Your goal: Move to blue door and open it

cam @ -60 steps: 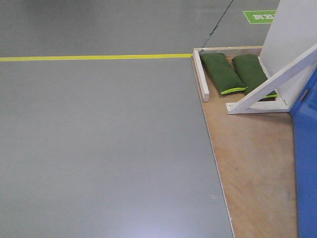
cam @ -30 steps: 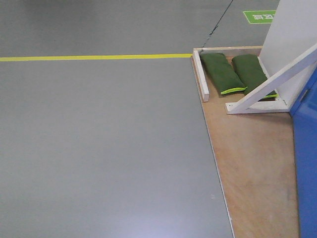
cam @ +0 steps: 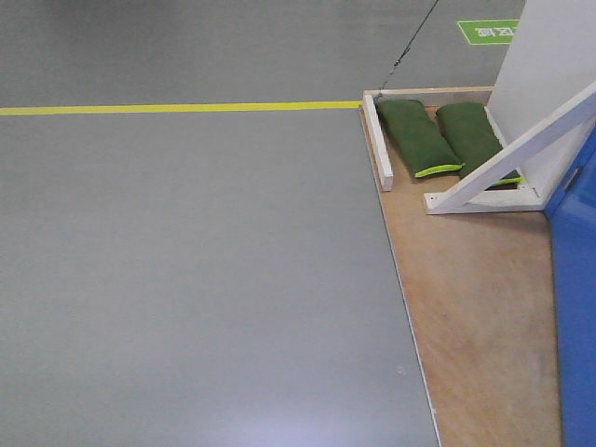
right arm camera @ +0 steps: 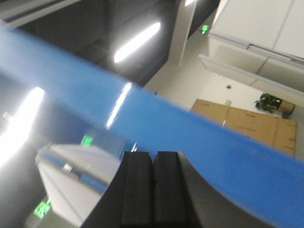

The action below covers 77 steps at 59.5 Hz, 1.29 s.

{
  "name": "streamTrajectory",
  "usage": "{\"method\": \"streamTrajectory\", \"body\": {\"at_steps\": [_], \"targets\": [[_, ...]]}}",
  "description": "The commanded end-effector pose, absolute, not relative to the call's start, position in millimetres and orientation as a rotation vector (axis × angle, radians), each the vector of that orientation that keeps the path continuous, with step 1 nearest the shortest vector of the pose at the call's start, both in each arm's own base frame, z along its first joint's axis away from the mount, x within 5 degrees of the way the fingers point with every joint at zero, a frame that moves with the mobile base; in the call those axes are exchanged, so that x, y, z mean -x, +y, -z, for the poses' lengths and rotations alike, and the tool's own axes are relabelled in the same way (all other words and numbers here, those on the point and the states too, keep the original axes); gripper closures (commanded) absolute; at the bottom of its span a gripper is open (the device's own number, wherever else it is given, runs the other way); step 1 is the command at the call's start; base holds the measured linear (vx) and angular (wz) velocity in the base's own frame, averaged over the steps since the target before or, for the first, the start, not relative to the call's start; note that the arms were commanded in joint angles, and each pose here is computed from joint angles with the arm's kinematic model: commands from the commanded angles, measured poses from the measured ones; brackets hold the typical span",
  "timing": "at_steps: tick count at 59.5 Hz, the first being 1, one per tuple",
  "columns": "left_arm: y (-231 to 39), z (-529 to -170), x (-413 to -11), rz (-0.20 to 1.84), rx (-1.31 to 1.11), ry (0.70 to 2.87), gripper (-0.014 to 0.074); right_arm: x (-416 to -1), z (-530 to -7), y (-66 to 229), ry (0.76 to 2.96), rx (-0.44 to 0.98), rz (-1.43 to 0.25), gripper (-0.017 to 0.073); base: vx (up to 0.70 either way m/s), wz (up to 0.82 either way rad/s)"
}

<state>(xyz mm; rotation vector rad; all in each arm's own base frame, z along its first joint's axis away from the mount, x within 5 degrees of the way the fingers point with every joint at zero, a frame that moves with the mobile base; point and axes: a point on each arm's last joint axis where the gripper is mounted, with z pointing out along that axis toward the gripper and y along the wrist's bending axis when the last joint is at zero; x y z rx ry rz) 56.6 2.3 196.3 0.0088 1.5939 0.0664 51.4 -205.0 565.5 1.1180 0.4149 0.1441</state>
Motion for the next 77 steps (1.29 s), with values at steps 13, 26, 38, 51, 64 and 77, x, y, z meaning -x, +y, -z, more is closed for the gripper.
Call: {"method": "streamTrajectory", "body": {"at_steps": [13,26,38,51,64,77], "targets": [[1.7,-213.9,-53.9,-0.058,-0.007,1.469,0.0521,-37.9,-533.4,-279.0,0.266,-1.262,-0.272,0.0561,0.00,0.00],[1.7,-213.9,-53.9,-0.058,-0.007,1.469,0.0521,-61.2,-504.8,-300.3,0.498,-1.339,-0.466,0.0561,0.00,0.00],[1.7,-213.9,-53.9,-0.058,-0.007,1.469,0.0521,-73.3,-503.2,-291.9,0.608,-1.322,-0.576,0.0561,0.00,0.00],[1.7,-213.9,-53.9,-0.058,-0.007,1.469,0.0521,-100.3,-505.7,-282.1,0.656,-1.291,-0.656,0.0561,0.00,0.00],[1.7,-213.9,-53.9,-0.058,-0.007,1.469,0.0521,-130.2,-514.9,-253.7,0.763,-1.220,-0.758,0.0561,0.00,0.00],[1.7,-213.9,-53.9,-0.058,-0.007,1.469,0.0521,-139.0,-520.7,-219.0,0.968,-1.116,-0.936,0.0561,-0.01,-0.04]]}}
